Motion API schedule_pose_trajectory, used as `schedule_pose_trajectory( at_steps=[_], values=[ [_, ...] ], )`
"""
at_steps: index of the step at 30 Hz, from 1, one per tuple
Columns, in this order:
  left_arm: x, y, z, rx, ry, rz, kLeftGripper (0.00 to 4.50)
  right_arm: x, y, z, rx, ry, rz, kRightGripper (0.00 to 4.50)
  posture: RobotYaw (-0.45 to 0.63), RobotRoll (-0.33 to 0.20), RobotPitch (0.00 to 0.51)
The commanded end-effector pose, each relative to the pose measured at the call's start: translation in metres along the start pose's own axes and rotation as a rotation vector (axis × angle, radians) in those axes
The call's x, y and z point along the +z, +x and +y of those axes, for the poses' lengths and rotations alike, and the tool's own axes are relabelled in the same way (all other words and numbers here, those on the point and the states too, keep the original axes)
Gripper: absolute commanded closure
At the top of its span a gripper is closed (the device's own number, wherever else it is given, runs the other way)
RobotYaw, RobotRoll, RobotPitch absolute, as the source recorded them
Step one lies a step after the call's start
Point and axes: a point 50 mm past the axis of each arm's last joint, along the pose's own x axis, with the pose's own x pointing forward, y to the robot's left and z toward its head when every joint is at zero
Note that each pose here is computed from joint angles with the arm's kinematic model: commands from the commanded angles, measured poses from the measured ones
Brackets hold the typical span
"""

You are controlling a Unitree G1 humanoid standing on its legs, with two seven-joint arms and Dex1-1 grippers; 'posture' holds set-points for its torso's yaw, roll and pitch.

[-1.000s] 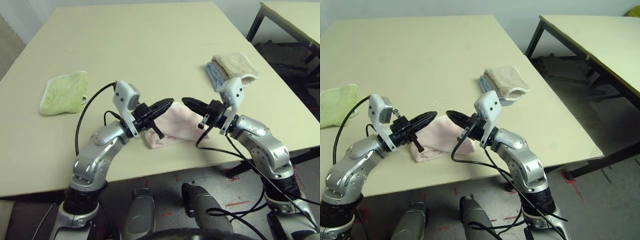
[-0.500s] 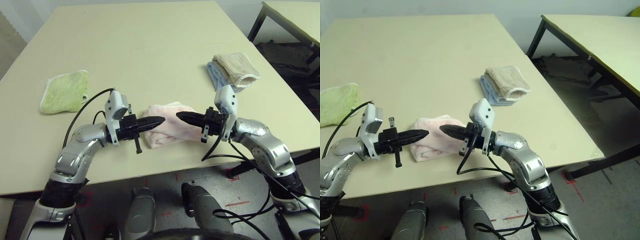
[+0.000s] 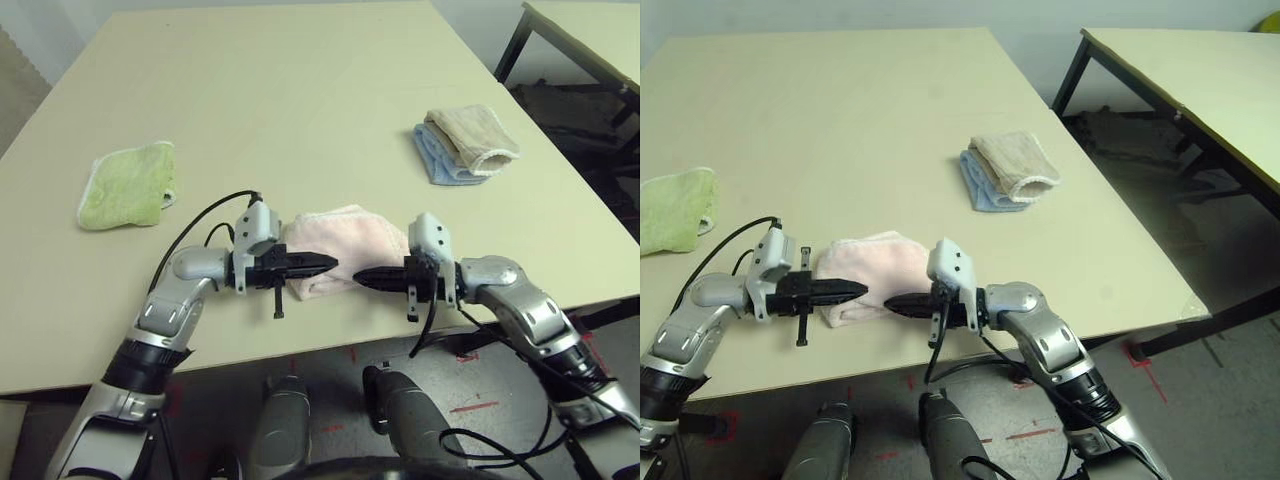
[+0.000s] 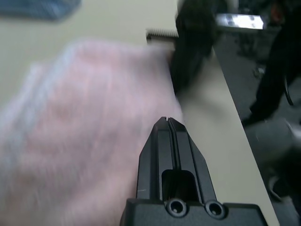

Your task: Fold the towel and set it aside.

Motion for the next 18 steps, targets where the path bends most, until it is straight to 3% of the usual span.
schedule_pose_trajectory(
  at_steps=[1, 7, 14, 18],
  values=[
    [-0.002, -0.016, -0.003, 0.011, 0.005, 0.040, 4.46, -0.003, -0.013, -0.003, -0.026, 0.008, 0.010, 4.50, 0.00, 0.000, 0.162],
    [0.003, -0.035, -0.004, 0.029, -0.004, 0.064, 4.46, 0.008, -0.033, -0.003, 0.005, 0.029, -0.007, 4.50, 0.00, 0.000, 0.162],
    [0.041, -0.046, -0.004, -0.050, -0.021, 0.002, 4.46, 0.063, -0.047, 0.002, 0.133, 0.063, -0.126, 4.50, 0.00, 0.000, 0.159],
    [0.060, -0.033, 0.011, 0.019, 0.021, -0.089, 4.46, 0.086, -0.031, -0.008, 0.106, 0.013, -0.193, 4.50, 0.00, 0.000, 0.157]
  ],
)
